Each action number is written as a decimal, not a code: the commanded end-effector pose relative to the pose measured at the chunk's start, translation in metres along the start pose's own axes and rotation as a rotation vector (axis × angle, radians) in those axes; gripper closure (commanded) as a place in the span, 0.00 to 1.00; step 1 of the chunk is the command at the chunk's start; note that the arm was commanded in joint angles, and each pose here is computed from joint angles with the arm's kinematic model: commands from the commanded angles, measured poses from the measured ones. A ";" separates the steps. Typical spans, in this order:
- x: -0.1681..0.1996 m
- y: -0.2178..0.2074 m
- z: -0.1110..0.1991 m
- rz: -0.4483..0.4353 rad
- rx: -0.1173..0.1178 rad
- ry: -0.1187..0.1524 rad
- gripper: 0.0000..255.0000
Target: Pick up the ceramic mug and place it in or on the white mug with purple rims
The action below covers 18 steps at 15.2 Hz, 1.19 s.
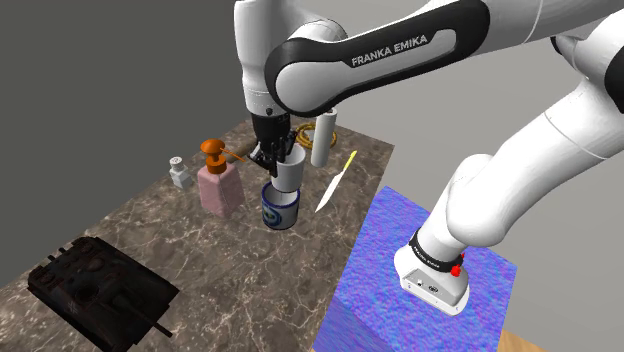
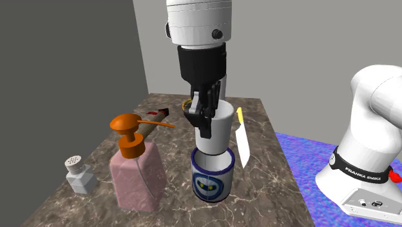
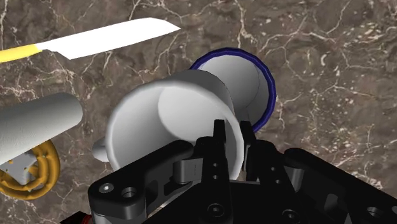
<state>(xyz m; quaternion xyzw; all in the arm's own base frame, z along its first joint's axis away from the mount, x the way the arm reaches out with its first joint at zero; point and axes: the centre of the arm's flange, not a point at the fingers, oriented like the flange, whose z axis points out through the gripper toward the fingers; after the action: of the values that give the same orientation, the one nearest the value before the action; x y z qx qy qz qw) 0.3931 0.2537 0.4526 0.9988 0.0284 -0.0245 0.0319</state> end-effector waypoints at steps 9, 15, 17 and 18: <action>0.000 0.000 0.001 0.000 -0.001 -0.003 0.00; 0.000 0.000 -0.048 0.000 -0.001 -0.003 0.00; 0.000 0.000 -0.048 0.000 -0.001 -0.003 0.00; 0.000 0.000 -0.048 0.000 -0.001 -0.003 0.00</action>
<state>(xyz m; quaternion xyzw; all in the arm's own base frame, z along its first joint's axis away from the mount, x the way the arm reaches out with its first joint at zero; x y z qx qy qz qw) 0.3953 0.2569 0.4997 0.9987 0.0283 -0.0258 0.0324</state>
